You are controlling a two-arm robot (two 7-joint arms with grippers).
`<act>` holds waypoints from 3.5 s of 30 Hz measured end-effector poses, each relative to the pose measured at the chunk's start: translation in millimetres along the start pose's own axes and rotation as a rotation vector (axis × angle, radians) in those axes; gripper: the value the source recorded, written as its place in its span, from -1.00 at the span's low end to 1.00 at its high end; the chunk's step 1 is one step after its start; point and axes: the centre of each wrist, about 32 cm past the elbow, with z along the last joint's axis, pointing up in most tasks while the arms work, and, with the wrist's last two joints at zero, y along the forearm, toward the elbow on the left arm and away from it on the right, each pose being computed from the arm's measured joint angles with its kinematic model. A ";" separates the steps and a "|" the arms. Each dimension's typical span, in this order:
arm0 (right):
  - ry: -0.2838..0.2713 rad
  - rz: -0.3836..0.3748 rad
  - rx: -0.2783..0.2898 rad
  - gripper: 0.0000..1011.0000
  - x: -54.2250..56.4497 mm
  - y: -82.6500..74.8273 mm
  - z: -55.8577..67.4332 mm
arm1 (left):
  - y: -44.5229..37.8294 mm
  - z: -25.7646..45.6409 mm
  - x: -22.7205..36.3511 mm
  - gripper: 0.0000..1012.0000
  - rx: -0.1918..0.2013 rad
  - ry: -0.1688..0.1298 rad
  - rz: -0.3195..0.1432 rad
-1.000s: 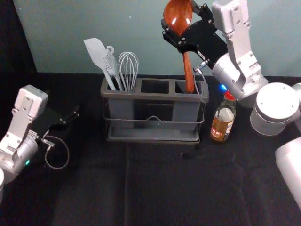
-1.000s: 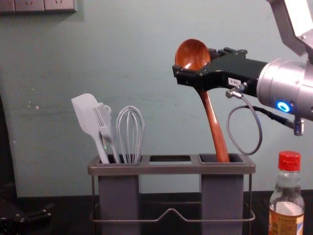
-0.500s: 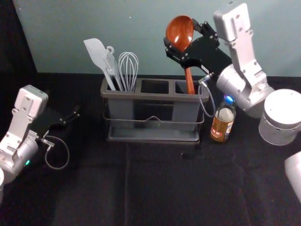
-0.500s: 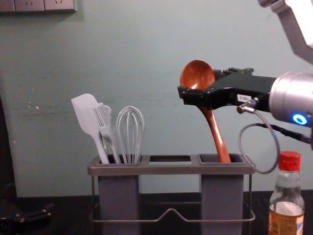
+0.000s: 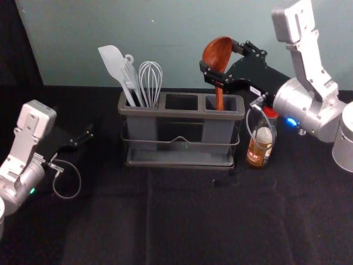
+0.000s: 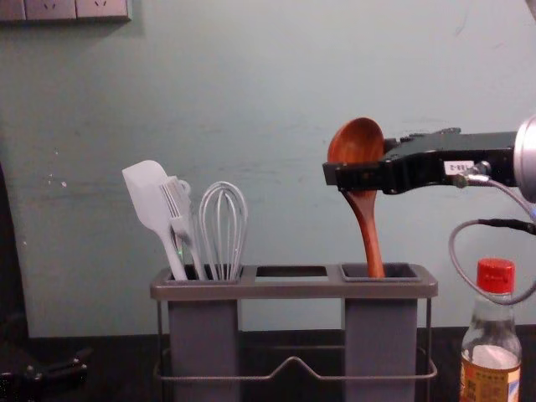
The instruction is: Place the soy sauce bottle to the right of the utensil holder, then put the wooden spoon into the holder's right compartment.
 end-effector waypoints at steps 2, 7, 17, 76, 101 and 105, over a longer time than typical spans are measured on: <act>0.006 0.010 -0.011 0.66 1.2 -3.0 0.0 | 0.0 0.0 0.0 0.99 0.000 0.000 0.000; 0.012 0.019 -0.034 0.66 2.7 -6.4 -1.8 | 0.0 0.0 0.0 0.99 0.000 0.000 0.000; 0.020 0.032 -0.072 0.66 1.0 -3.3 -12.6 | 0.0 0.0 0.0 0.99 0.000 0.000 0.000; -0.063 -0.182 0.057 0.98 -26.1 -83.7 -7.2 | 0.0 0.0 0.0 0.99 0.000 0.000 0.000; 0.022 -0.305 0.056 0.98 -70.9 -156.0 -107.5 | 0.0 0.0 0.0 0.99 0.000 0.000 0.000; 0.067 -0.302 0.024 0.98 -69.8 -154.4 -120.0 | 0.0 0.0 0.0 0.99 0.000 0.000 0.000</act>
